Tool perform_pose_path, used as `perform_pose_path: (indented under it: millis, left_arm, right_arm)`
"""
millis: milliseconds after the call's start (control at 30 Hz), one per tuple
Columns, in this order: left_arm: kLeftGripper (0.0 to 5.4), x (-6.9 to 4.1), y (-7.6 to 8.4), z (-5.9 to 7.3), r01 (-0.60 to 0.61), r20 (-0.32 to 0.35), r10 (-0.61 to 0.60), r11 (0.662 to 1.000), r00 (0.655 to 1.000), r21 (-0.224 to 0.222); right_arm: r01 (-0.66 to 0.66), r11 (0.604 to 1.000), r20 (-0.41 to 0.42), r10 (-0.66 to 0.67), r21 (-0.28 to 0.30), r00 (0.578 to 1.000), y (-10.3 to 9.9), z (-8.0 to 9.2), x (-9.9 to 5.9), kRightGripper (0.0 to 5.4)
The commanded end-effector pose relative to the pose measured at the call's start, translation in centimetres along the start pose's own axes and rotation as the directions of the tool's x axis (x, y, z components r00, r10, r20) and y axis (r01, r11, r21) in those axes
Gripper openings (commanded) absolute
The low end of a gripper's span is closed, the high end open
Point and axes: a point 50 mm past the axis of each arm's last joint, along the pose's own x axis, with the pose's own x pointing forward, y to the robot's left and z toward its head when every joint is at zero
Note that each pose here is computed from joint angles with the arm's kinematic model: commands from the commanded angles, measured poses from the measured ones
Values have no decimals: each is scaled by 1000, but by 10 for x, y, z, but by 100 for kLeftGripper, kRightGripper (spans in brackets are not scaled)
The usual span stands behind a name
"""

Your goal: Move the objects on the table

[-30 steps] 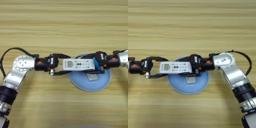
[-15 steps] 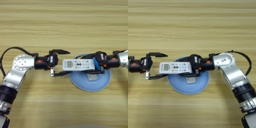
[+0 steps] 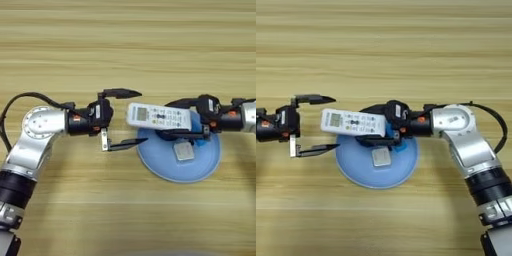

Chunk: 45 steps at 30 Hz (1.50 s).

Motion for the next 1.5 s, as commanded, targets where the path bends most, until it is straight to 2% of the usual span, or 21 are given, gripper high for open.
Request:
perform_pose_path:
  millis: [33,167,300,367,533,600,667,800,900,967,1100,1200,1233,1300,1367,1400,1500]
  left_arm:
    - [540,-2,6,12,-68,100,72,997,992,-40]
    - [540,-3,11,11,-160,132,168,985,977,-72]
    - [540,-3,18,7,-271,141,283,958,949,-95]
    - [540,-4,21,6,-321,156,338,939,928,-123]
    - [540,-2,24,-2,-443,139,463,884,875,-151]
    - [540,-2,26,-7,-501,125,525,847,842,-178]
    - [540,-2,26,-12,-549,103,570,817,816,-175]
    - [540,-3,22,-21,-599,60,614,784,787,-164]
    - [540,-6,21,-26,-642,40,658,744,752,-186]
    - [540,-9,20,-30,-671,23,683,722,730,-171]
    - [540,-14,18,-42,-738,-19,746,655,666,-162]
    - [540,-17,17,-49,-779,-38,786,603,617,-170]
    - [540,-18,16,-52,-794,-46,799,587,600,-160]
    - [540,-19,14,-57,-814,-55,814,570,578,-111]
    - [540,-20,12,-64,-832,-75,832,536,549,-145]
    - [540,-20,10,-69,-835,-89,834,528,544,-157]
    - [540,-20,6,-77,-843,-106,837,526,537,-113]
  right_arm:
    - [68,997,19,-69,22,997,-1,-5,-8,291]
    - [122,992,30,-124,41,992,0,-8,-15,291]
    - [181,982,38,-183,59,982,1,-11,-24,291]
    - [215,974,39,-218,70,975,1,-14,-30,291]
    - [299,949,48,-304,99,951,4,-17,-43,291]
    - [329,938,56,-337,112,940,5,-18,-47,291]
    - [359,925,55,-368,127,928,7,-20,-51,291]
    - [393,907,44,-404,153,914,16,-25,-55,291]
    - [432,885,26,-443,170,896,21,-29,-59,291]
    - [455,870,17,-467,188,884,24,-32,-62,291]
    - [510,832,-29,-517,218,855,30,-41,-70,291]
    - [542,811,-59,-543,221,837,31,-45,-74,291]
    - [552,804,-71,-551,220,831,31,-46,-76,291]
    - [570,792,-92,-565,219,820,30,-47,-80,291]
    - [593,775,-119,-582,218,804,29,-50,-84,291]
    - [605,766,-134,-591,217,796,28,-52,-86,291]
    - [633,743,-181,-607,218,774,25,-57,-90,291]
